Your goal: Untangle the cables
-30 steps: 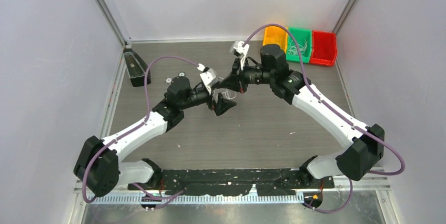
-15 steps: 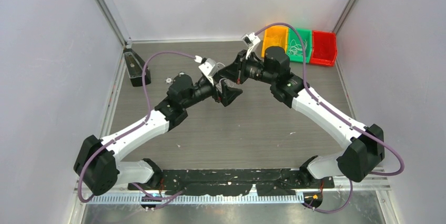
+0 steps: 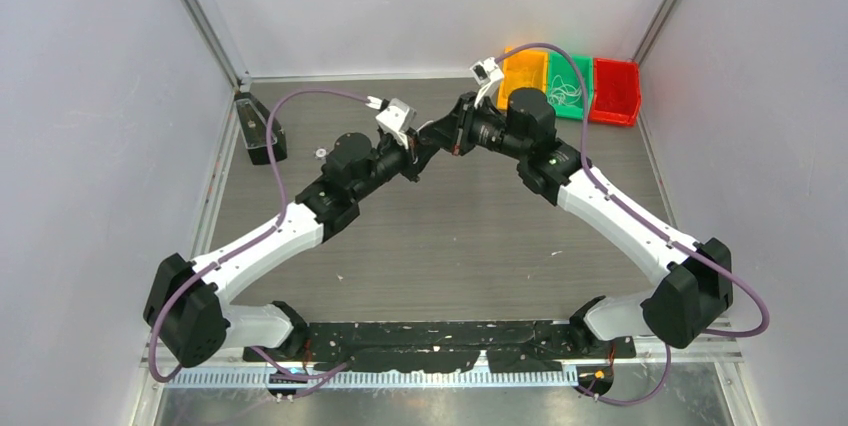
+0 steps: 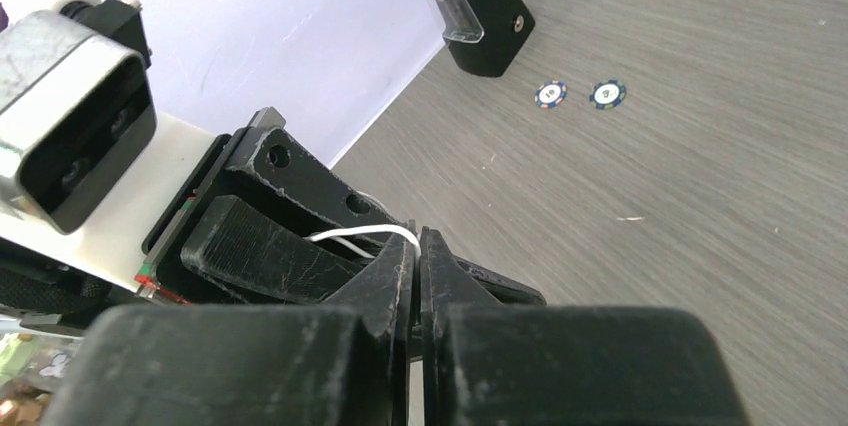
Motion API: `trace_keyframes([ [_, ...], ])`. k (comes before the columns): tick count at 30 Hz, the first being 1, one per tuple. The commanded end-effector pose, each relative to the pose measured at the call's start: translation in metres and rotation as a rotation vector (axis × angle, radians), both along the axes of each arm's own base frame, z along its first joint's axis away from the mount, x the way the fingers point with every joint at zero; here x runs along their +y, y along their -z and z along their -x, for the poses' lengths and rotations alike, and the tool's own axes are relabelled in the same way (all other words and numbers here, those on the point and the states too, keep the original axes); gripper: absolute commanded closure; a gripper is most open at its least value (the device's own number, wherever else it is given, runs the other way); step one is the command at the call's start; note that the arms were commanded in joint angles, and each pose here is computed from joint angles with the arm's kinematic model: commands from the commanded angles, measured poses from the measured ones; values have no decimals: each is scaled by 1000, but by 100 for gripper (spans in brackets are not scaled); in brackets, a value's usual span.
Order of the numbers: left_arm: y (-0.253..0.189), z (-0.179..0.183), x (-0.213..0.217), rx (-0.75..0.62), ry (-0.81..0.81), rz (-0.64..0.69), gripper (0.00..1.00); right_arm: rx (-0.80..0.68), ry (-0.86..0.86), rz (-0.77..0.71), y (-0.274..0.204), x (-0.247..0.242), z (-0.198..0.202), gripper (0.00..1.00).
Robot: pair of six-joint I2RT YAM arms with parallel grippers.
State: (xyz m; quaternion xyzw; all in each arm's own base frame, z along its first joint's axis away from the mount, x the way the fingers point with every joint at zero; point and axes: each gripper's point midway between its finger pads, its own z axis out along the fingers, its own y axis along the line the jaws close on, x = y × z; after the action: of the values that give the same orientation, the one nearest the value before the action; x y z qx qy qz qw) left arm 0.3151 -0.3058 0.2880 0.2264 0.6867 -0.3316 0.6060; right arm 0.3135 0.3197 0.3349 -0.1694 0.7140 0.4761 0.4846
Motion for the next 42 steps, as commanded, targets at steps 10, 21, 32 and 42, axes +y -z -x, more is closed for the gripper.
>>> trace_keyframes([
  [10, 11, 21, -8, 45, 216, 62, 49, -31, -41, -42, -30, -25, 4, 95],
  [21, 16, 74, 18, -37, 403, -21, 0, -37, 160, 139, -2, -97, -57, 95],
  [32, 31, 58, 58, 16, 232, -122, 0, -93, 648, 548, 24, -261, -180, 95],
  [42, 42, 35, 69, 104, 147, -176, 0, -43, 1038, 744, 62, -390, -298, 95],
])
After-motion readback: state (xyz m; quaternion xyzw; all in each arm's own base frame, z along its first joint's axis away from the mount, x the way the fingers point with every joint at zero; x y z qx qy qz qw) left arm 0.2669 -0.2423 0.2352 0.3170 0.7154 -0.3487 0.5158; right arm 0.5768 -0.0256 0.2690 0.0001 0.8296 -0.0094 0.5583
